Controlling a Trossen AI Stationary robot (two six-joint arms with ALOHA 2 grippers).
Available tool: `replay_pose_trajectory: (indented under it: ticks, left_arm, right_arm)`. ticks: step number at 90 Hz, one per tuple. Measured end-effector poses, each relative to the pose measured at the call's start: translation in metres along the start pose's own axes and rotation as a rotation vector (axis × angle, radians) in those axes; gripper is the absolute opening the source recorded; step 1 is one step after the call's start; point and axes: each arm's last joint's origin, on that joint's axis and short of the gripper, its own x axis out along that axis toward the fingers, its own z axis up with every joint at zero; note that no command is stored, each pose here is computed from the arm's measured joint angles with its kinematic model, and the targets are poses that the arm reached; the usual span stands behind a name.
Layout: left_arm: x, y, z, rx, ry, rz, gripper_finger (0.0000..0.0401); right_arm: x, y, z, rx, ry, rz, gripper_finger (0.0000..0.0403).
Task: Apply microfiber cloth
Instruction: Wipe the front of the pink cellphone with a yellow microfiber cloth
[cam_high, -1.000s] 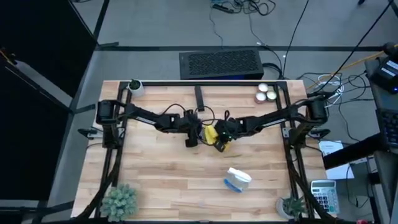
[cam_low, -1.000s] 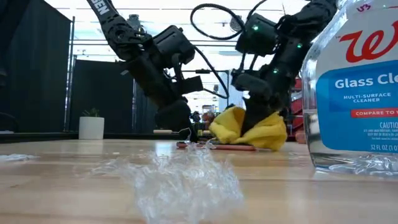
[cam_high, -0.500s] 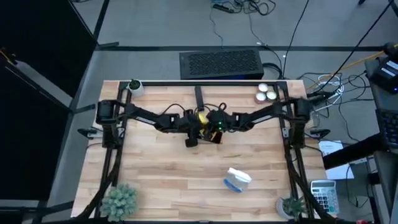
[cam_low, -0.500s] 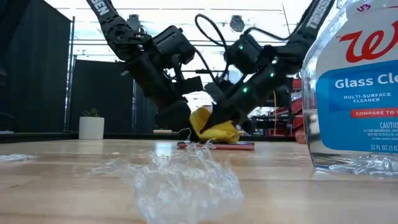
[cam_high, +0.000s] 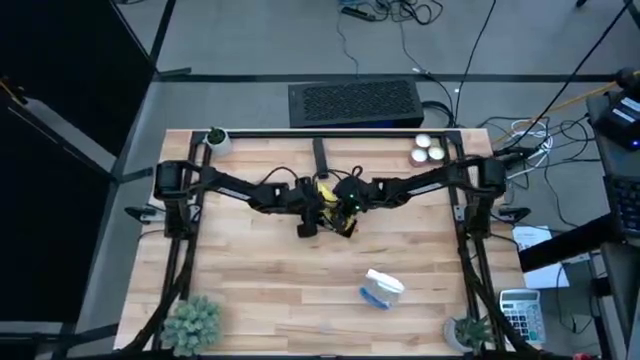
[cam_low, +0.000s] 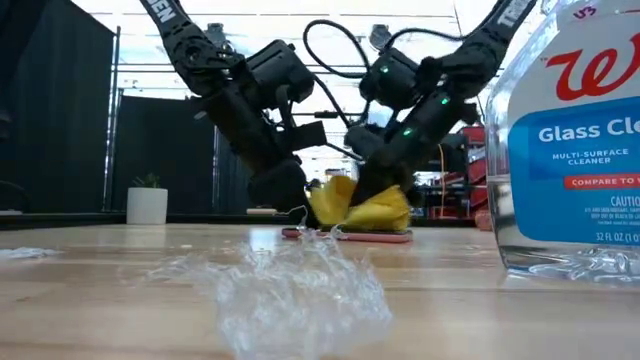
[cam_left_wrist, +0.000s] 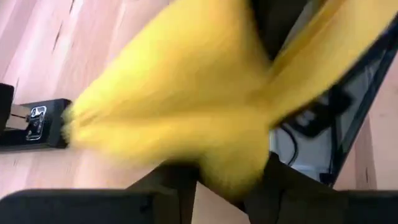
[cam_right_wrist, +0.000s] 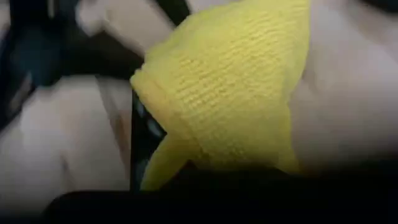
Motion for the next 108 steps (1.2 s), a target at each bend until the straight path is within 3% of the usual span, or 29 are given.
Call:
replay_pose_trajectory:
  ticks: [22,38,52,61,81,108]
  left_arm:
    - [0.0,0.0,-0.001,0.001,0.008,0.011,0.0093]
    - [-0.009,-0.001,0.004,0.01,-0.008,0.029,0.0093]
    - [-0.038,0.0,0.023,0.016,-0.093,0.031,0.0093]
    - [-0.046,0.004,0.023,0.013,-0.083,0.034,0.0093]
    - [-0.029,0.006,0.004,0.015,0.053,0.025,0.0093]
    - [-0.015,-0.006,-0.005,0.008,0.09,0.013,0.0093]
  right_arm:
    - [-0.053,0.011,-0.02,-0.011,0.176,-0.066,0.0017]
    - [-0.079,0.043,-0.026,-0.058,0.063,-0.036,0.0017]
    - [-0.072,0.077,-0.034,-0.121,-0.03,0.067,0.0017]
    - [-0.053,0.084,-0.046,-0.142,-0.008,0.029,0.0017]
    - [-0.018,0.074,-0.056,-0.144,0.033,-0.096,0.0017]
    - [-0.024,0.055,-0.042,-0.191,0.032,-0.146,0.0019]
